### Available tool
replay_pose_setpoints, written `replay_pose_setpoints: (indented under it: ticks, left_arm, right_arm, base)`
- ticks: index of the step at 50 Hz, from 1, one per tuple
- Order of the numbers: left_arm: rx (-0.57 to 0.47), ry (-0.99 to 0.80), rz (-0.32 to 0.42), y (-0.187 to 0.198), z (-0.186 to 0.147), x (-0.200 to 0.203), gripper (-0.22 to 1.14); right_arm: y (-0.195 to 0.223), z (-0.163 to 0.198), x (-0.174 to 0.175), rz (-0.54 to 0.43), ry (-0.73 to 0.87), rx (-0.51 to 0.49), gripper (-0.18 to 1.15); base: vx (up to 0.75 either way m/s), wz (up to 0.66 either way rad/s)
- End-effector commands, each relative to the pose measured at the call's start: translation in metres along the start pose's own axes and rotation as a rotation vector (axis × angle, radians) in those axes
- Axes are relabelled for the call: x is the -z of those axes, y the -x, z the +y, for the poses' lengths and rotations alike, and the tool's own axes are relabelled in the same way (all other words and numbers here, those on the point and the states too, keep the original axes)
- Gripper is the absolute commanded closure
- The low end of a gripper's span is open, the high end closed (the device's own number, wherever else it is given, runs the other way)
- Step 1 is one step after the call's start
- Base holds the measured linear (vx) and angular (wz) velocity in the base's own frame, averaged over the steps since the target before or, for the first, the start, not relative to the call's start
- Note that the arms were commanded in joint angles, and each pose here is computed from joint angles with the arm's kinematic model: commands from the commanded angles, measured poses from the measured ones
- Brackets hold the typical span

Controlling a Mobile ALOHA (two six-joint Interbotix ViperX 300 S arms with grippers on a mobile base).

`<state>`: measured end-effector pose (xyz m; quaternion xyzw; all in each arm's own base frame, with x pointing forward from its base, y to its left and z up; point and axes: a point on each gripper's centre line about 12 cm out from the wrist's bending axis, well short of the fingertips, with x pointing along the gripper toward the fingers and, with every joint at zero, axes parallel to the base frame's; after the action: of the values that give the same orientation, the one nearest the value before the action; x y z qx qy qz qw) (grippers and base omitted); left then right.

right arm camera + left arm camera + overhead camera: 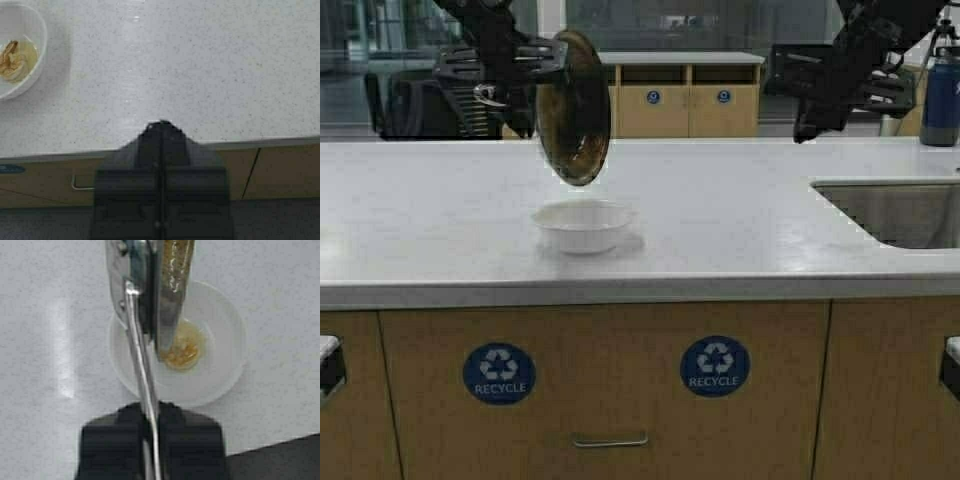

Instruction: Add oil to the pan and cook the shrimp and serve it

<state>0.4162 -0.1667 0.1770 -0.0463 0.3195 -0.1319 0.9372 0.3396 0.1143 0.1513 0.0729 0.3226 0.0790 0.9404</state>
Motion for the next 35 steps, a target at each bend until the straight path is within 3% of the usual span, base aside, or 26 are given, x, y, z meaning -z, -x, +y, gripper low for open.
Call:
replay_pose_setpoints:
  ticks: [1, 14, 25, 30, 35]
  left_arm:
    - [0.095, 0.248, -0.130, 0.020, 0.014, -0.024, 0.89]
    - [0.373, 0.666, -0.234, 0.014, 0.026, 0.012, 0.89]
    - [0.760, 1.044, -0.328, 0.005, 0.033, 0.029, 0.89]
    - [0.834, 1.149, -0.381, -0.001, 0.042, 0.040, 0.89]
    - [0.837, 1.183, -0.383, -0.007, 0.046, 0.053, 0.89]
  right_arm:
    - [0.003, 0.001, -0.006, -0.023, 0.000, -0.004, 0.90]
    - [0.003, 0.001, -0.004, -0.018, -0.001, -0.002, 0.90]
    - [0.003, 0.001, -0.004, -0.018, -0.006, -0.002, 0.90]
    - [0.003, 0.001, -0.004, -0.017, -0.003, -0.003, 0.90]
    - [0.003, 0.001, -0.003, -0.016, -0.002, -0.003, 0.90]
  base:
    - [0.00, 0.00]
    - [0.00, 0.00]
    - [0.00, 0.00]
    - [0.00, 0.00]
    - [0.00, 0.00]
